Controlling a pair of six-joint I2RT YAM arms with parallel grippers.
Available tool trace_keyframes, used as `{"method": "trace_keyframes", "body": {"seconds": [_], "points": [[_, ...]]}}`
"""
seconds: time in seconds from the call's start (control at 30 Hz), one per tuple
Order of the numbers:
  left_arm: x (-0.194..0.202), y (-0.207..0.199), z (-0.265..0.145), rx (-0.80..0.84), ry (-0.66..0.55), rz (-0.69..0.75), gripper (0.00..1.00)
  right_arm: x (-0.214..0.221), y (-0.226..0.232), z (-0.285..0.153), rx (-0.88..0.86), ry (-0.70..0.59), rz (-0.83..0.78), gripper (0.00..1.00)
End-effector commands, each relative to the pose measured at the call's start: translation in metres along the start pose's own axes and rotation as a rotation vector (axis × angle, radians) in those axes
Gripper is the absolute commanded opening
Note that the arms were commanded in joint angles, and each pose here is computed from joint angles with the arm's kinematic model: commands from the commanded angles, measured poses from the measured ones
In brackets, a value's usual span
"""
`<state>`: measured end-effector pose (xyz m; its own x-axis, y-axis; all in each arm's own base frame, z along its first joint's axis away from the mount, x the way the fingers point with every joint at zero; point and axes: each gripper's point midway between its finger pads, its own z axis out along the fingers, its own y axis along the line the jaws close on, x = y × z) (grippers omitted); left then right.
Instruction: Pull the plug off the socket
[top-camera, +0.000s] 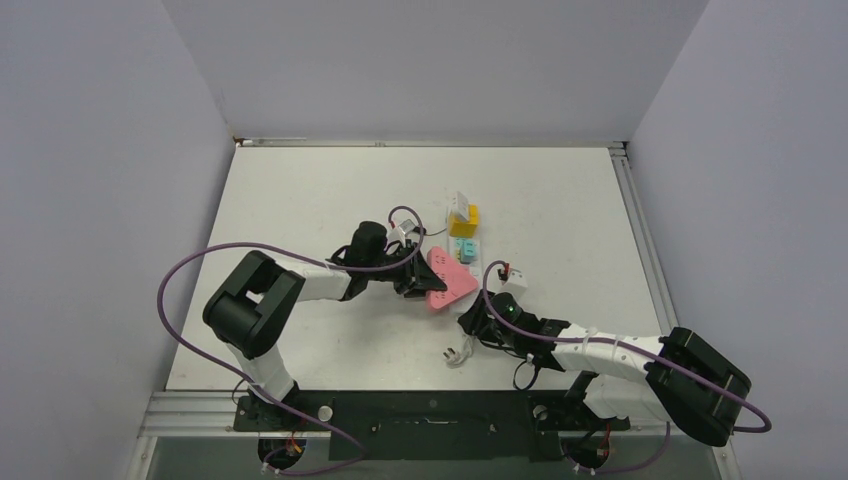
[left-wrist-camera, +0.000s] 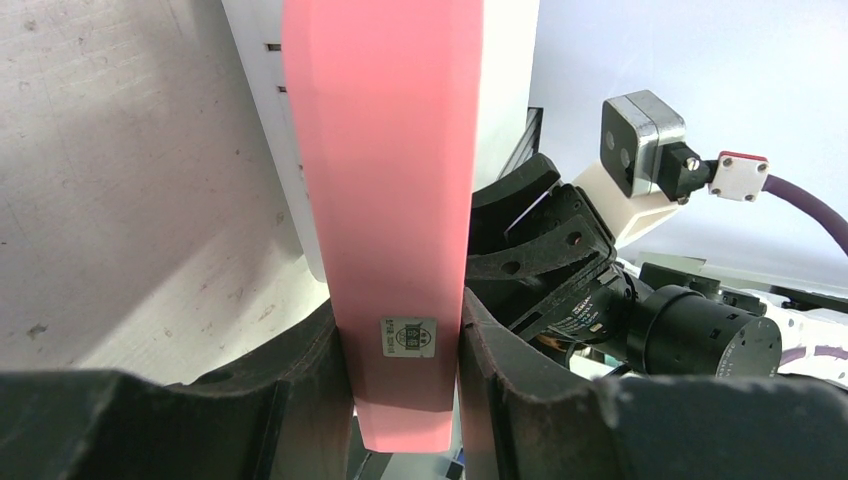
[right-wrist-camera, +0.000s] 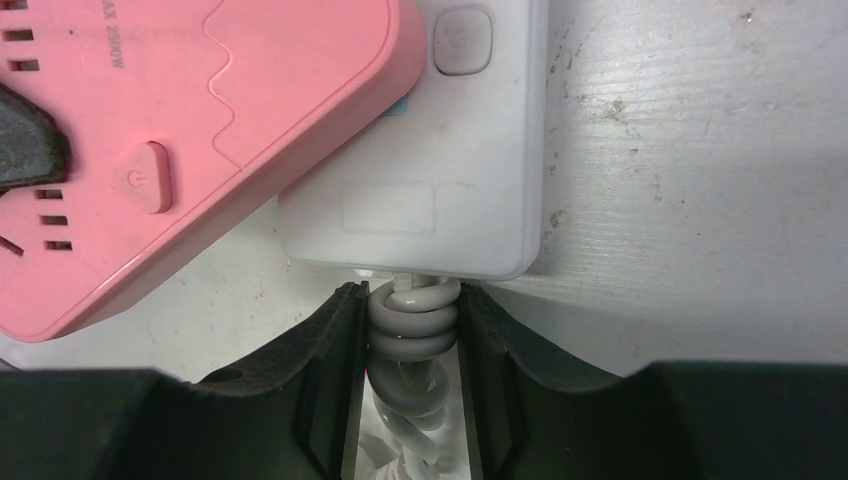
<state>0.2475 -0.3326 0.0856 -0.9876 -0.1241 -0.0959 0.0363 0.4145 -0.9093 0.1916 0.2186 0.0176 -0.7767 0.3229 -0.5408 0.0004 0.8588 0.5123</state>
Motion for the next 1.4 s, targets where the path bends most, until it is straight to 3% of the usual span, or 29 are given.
{"method": "trace_keyframes", "body": {"seconds": [0.0,0.7,1.03,1.37], "points": [[-0.011,0.003,-0.002,-0.026,-0.008,0.018,0.00,-0.001,-0.018,-0.001,0.104,-0.012,-0.068,0.05],[-0.020,0.017,-0.009,-0.027,-0.022,-0.075,0.00,-0.004,-0.025,-0.008,0.210,-0.041,-0.169,0.05],[-0.021,-0.037,-0.015,0.205,-0.051,0.023,0.00,0.004,0.000,-0.004,-0.014,-0.004,0.022,0.05],[-0.014,-0.058,-0.016,0.281,-0.030,0.076,0.00,0.000,-0.003,-0.006,-0.020,-0.005,0.029,0.05]]}}
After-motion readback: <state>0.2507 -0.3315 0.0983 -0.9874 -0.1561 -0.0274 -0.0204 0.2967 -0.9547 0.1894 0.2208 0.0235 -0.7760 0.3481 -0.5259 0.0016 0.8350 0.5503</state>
